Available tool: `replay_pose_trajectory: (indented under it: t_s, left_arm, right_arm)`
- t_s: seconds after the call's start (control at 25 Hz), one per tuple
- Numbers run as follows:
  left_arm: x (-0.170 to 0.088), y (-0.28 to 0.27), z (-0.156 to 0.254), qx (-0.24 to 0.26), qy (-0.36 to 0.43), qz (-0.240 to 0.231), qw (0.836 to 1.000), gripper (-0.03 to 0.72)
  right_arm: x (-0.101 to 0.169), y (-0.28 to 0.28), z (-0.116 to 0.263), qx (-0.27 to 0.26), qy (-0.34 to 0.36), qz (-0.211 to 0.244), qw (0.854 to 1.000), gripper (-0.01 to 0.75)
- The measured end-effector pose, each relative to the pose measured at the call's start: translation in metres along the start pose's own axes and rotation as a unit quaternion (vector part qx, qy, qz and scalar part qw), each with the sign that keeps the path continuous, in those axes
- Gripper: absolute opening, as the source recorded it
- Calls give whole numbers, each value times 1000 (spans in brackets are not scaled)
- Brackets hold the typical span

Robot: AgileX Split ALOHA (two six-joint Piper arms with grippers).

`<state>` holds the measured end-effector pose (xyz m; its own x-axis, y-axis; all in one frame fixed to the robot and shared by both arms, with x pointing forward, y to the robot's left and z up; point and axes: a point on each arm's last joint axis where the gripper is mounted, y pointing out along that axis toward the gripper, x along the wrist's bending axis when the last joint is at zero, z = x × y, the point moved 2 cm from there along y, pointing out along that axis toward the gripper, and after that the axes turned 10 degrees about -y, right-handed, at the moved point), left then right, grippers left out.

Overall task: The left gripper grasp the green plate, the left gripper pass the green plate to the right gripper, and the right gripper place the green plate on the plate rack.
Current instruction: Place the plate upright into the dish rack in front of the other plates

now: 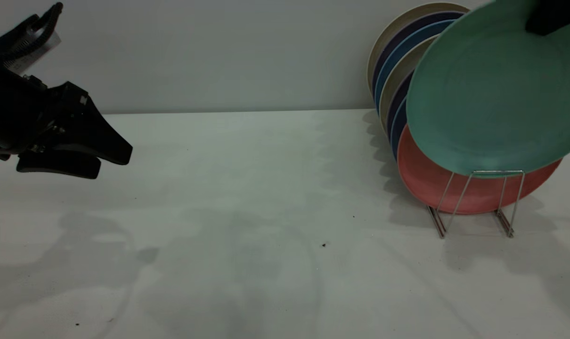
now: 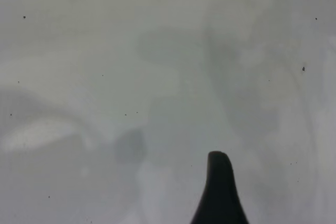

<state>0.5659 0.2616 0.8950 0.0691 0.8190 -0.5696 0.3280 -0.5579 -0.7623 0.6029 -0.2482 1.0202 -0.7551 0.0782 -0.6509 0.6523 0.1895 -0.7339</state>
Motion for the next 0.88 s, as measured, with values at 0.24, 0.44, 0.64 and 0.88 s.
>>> replay_pose_trajectory:
  t_s: [0.24, 0.44, 0.64, 0.88]
  left_arm:
    - [0, 0, 0, 0, 0, 0, 1000, 592]
    - [0, 0, 0, 1, 0, 1, 1000, 592]
    - [0, 0, 0, 1, -2, 1, 1000, 592]
    - [0, 0, 0, 1, -7, 1, 1000, 592]
  right_arm:
    - [2, 6, 1, 1, 2, -6, 1000, 67]
    - [8, 22, 3, 1, 15, -23, 1000, 67]
    - [10, 24, 2, -5, 29, -30, 999, 79]
    - [15, 24, 1, -10, 36, -54, 998, 190]
